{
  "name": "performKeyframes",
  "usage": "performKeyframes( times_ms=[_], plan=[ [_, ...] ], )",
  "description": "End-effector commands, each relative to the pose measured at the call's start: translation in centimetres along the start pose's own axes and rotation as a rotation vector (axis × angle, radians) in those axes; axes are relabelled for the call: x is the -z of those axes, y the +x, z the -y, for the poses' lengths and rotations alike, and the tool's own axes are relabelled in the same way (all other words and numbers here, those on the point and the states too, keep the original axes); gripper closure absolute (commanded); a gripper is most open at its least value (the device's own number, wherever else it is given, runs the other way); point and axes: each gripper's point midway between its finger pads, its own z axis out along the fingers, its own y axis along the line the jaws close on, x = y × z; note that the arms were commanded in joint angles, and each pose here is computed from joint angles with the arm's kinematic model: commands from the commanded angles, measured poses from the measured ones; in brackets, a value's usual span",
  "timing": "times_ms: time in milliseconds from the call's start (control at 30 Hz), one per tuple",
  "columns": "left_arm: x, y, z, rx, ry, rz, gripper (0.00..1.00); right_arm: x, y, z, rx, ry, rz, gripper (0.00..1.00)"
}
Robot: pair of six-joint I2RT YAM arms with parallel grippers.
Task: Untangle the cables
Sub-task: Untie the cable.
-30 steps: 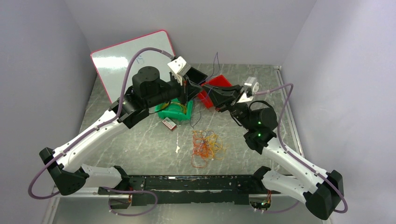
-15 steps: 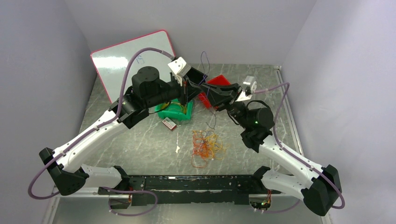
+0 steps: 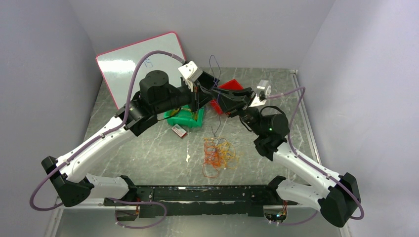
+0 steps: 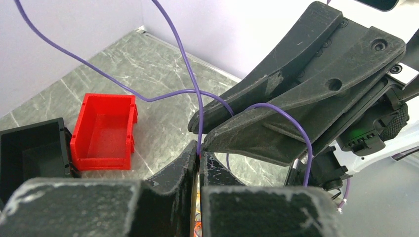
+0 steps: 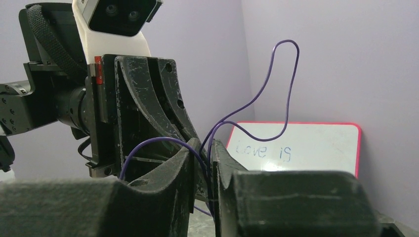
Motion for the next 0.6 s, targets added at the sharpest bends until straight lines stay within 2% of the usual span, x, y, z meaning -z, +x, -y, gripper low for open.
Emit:
performKeyframes(
  times_ms=[0, 433, 567],
  plan=[
    [0.21, -0.74, 0.48, -0.022, 0.033, 0.03, 0.93, -0.36, -1.16, -0.62, -0.005, -0.027, 0.043, 0.79],
    [-0.37, 0.11, 0.67, -0.024, 0.059, -0.01, 0.93, -0.49, -0.57, -0.31, -0.013, -0.019, 0.039, 0.77],
    [-0.41, 0.19, 0.65, -0.028, 0.06, -0.017, 0.93, -0.58, -0.58, -0.12, -0.012, -0.01, 0.04, 0.82]
  ],
)
